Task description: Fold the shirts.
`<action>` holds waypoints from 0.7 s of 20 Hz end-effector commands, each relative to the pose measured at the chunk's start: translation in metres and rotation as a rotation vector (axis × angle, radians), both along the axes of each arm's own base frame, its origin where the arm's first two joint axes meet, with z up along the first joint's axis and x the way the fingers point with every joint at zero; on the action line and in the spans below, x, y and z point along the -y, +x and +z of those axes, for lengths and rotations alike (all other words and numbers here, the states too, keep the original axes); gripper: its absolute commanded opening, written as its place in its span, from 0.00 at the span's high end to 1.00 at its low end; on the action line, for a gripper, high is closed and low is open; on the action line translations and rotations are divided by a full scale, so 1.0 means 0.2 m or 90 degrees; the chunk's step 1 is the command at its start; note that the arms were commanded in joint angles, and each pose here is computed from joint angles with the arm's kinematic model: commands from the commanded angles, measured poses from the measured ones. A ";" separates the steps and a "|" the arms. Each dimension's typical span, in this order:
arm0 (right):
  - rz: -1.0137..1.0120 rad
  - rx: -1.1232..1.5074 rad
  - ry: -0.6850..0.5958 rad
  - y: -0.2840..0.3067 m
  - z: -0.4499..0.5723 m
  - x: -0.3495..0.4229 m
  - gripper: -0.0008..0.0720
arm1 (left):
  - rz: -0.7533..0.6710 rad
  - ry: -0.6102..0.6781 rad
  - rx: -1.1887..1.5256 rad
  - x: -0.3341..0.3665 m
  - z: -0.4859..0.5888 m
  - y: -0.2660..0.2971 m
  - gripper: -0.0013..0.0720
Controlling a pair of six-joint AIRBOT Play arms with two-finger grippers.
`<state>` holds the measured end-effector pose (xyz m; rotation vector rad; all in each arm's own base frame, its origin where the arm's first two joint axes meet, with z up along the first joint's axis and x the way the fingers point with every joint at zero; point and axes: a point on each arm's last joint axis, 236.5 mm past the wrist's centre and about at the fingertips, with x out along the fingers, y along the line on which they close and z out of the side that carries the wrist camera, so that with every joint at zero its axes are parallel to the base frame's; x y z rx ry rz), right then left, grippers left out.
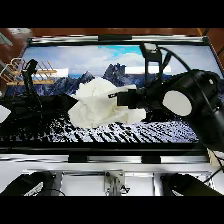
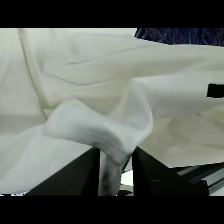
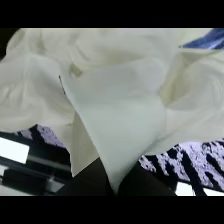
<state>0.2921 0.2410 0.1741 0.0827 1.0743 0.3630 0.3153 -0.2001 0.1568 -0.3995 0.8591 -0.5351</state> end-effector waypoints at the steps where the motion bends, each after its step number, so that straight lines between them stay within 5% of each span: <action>1: 0.070 -0.120 -0.054 -0.16 -0.15 -0.01 0.89 | -0.014 0.012 -0.014 -0.04 -0.02 -0.03 0.60; 4: 0.078 -0.132 -0.068 -0.13 -0.22 -0.03 0.89 | -0.019 0.079 -0.035 -0.19 -0.11 -0.04 0.55; 6: 0.080 -0.130 -0.068 -0.11 -0.24 -0.05 0.89 | -0.029 0.127 -0.049 -0.31 -0.16 -0.05 0.15; 10: 0.084 -0.123 -0.056 -0.09 -0.24 -0.09 0.89 | -0.203 0.240 -0.018 -0.34 -0.30 -0.15 0.13; 14: 0.087 -0.126 -0.045 -0.10 -0.24 -0.10 0.89 | -0.225 0.228 -0.109 -0.31 -0.61 -0.19 0.13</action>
